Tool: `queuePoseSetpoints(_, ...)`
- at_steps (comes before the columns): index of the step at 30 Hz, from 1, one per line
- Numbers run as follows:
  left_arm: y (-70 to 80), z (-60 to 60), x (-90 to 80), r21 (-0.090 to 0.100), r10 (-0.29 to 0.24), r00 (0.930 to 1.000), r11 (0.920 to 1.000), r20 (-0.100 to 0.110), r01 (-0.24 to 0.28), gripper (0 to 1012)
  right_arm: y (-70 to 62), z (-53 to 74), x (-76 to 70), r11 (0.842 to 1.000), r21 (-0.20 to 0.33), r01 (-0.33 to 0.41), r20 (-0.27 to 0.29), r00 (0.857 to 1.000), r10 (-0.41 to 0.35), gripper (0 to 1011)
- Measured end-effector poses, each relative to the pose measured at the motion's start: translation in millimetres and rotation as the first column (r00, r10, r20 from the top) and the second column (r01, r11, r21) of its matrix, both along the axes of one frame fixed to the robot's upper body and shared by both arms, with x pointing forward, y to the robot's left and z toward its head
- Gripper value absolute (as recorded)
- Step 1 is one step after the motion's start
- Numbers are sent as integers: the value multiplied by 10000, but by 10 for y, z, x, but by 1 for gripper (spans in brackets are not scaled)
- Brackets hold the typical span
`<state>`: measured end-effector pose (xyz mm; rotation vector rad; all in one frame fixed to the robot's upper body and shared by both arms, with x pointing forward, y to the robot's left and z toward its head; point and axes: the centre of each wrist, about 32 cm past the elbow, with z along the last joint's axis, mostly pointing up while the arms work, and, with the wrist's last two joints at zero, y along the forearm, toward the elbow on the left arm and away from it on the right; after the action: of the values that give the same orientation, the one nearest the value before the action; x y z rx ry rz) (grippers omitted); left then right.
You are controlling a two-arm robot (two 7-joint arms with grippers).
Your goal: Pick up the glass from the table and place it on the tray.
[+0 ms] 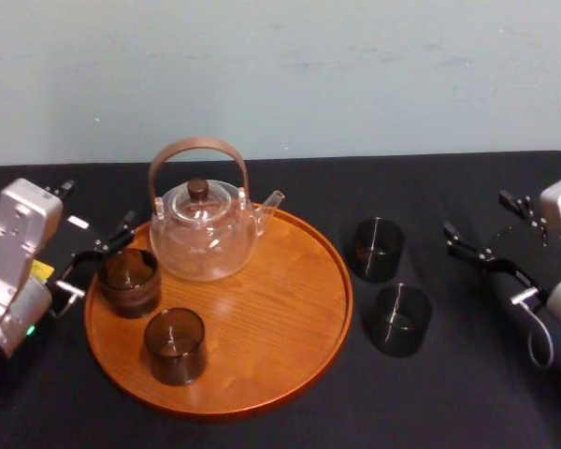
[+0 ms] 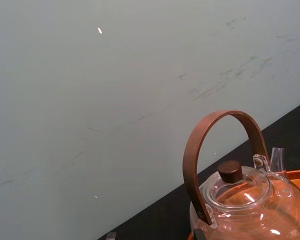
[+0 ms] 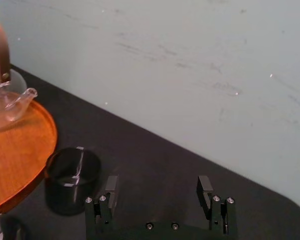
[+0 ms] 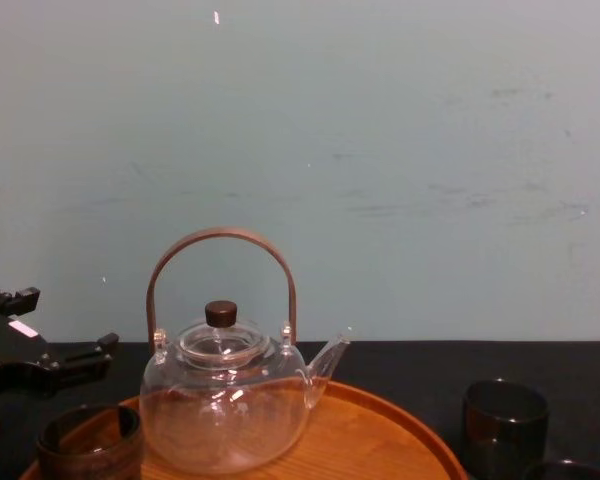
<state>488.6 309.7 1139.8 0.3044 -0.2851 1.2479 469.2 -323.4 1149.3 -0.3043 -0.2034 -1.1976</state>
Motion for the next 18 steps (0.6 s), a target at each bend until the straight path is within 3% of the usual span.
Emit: queuePoseSetpoints(18, 0, 0, 0, 0, 0, 10000, 10000, 0, 0, 1001, -194, 176, -391, 9970, 401, -657, -1646, 9838, 715, 1002)
